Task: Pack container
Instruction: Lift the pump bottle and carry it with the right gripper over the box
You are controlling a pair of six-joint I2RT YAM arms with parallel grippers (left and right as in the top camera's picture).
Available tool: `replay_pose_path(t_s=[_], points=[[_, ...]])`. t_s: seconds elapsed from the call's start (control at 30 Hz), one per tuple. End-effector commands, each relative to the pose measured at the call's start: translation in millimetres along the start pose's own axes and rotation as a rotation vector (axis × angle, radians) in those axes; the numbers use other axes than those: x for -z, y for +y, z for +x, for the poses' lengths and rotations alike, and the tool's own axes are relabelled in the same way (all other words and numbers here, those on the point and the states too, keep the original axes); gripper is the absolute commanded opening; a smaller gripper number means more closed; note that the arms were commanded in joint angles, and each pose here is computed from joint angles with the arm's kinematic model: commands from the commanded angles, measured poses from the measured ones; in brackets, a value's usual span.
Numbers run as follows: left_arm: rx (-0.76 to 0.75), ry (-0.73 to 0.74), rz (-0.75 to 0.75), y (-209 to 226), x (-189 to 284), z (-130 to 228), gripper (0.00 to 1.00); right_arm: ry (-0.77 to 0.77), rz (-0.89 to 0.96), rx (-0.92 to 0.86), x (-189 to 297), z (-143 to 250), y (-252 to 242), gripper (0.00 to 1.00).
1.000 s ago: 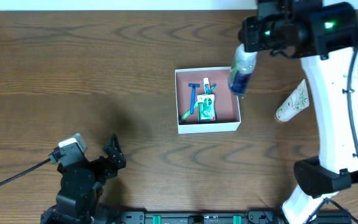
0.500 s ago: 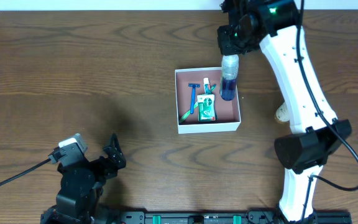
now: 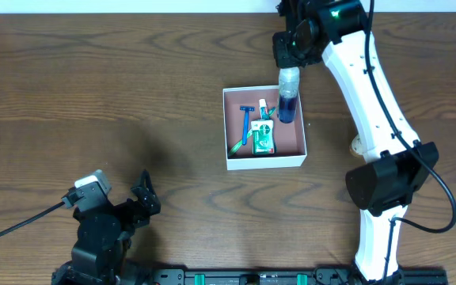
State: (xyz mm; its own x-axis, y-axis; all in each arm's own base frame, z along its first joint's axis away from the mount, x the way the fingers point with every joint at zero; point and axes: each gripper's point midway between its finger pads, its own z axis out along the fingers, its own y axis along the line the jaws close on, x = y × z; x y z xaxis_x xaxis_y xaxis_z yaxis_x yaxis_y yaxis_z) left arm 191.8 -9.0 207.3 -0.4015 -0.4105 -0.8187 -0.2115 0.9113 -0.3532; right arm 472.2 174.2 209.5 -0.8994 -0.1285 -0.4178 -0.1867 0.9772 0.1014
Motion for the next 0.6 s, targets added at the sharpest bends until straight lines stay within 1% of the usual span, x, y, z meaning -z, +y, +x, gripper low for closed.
replay_pose_path(t_s=[0.0,0.17,0.57], points=[[0.012,-0.013,-0.006,2,1,-2,0.98,-0.01,-0.004,-0.009,-5,-1,6,0.19],[0.012,-0.013,-0.006,2,1,-2,0.98,-0.011,-0.004,-0.009,-13,-1,6,0.19],[0.012,-0.013,-0.006,2,1,-2,0.98,0.031,0.02,-0.01,-47,15,-1,0.19]])
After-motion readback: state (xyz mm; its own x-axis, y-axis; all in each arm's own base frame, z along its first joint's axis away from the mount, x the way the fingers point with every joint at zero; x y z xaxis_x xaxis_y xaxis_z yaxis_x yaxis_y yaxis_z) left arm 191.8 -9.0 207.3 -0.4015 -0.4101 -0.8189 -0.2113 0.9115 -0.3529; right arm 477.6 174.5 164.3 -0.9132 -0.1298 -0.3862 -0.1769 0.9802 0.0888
